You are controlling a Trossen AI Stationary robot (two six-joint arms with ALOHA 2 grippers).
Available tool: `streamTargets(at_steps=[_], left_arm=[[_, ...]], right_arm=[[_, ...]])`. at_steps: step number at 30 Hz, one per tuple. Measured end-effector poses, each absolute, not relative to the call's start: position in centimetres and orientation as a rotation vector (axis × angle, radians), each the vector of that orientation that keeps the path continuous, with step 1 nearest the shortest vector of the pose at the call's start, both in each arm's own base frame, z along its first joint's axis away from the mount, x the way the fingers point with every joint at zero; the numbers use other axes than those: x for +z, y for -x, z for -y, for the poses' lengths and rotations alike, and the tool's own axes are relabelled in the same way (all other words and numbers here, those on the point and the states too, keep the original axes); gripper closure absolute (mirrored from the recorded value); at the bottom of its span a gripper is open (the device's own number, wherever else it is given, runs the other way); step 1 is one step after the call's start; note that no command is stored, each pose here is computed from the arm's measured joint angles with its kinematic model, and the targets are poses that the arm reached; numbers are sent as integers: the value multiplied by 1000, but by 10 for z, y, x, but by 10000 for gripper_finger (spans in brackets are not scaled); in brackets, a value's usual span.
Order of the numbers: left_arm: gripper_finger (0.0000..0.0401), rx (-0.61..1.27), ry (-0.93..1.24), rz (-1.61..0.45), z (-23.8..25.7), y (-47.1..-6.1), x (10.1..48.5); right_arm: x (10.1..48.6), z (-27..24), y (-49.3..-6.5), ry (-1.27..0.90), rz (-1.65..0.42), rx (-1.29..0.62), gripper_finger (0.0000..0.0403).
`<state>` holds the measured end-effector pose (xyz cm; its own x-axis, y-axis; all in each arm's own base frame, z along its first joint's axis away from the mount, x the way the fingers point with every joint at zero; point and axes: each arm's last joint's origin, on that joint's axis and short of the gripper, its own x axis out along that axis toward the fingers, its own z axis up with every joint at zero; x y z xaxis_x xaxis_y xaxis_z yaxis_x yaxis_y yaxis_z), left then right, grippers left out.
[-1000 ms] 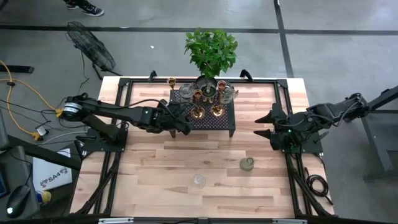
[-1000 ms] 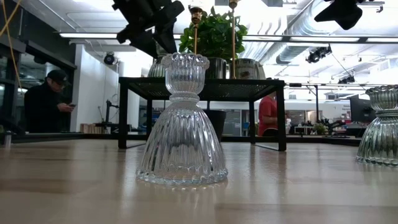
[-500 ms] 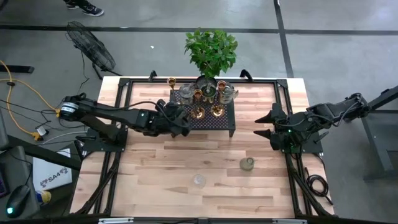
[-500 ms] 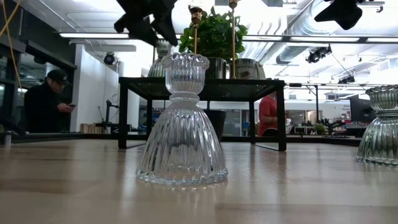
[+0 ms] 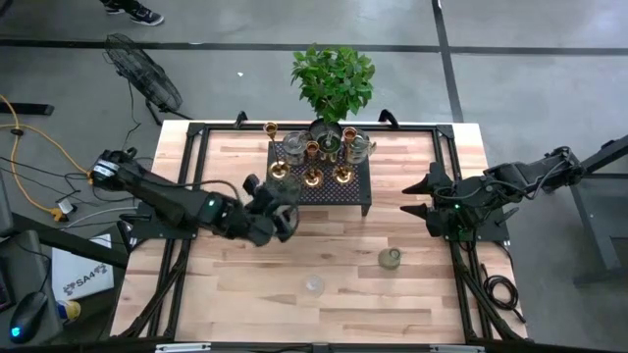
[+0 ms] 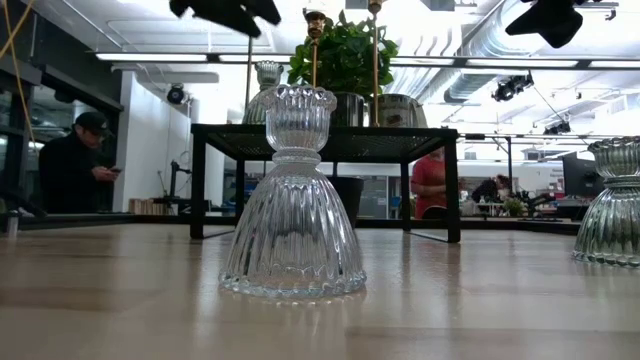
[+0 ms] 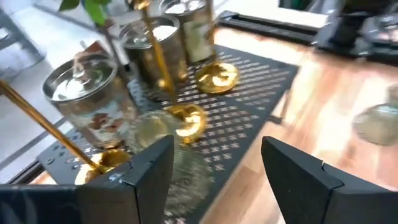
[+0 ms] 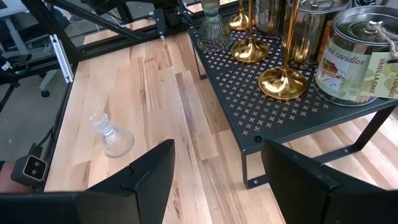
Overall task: Pick & Place candle stick holders
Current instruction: Put the transparent candle holder on the shelf aligned with the green candle holder
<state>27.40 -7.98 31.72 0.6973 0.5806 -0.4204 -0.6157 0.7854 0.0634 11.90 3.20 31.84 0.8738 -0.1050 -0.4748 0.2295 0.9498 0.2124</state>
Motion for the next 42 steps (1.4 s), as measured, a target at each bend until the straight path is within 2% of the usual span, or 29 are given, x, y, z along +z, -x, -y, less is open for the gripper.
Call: streamTargets(at_steps=[8,14,26,30,35,42], left_arm=[[164,624,-14,-449,108,-259,315],[164,489,-62,-566,131,-241,284],[164,311,72,-540,161,-224,239],[164,206,59,-610,170,-227,222],[164,78,38,-567,188,-243,212],[164,46,77,-556,205,-255,189]], right_arm=[[318,-32,-119,-268,-478,-177,170],[318,-32,-119,-268,-478,-177,170],[318,-32,-119,-268,-478,-177,170],[318,-32,-119,-268,-478,-177,170],[318,-32,-119,-268,-478,-177,170],[318,-32,-119,-268,-477,-177,170]])
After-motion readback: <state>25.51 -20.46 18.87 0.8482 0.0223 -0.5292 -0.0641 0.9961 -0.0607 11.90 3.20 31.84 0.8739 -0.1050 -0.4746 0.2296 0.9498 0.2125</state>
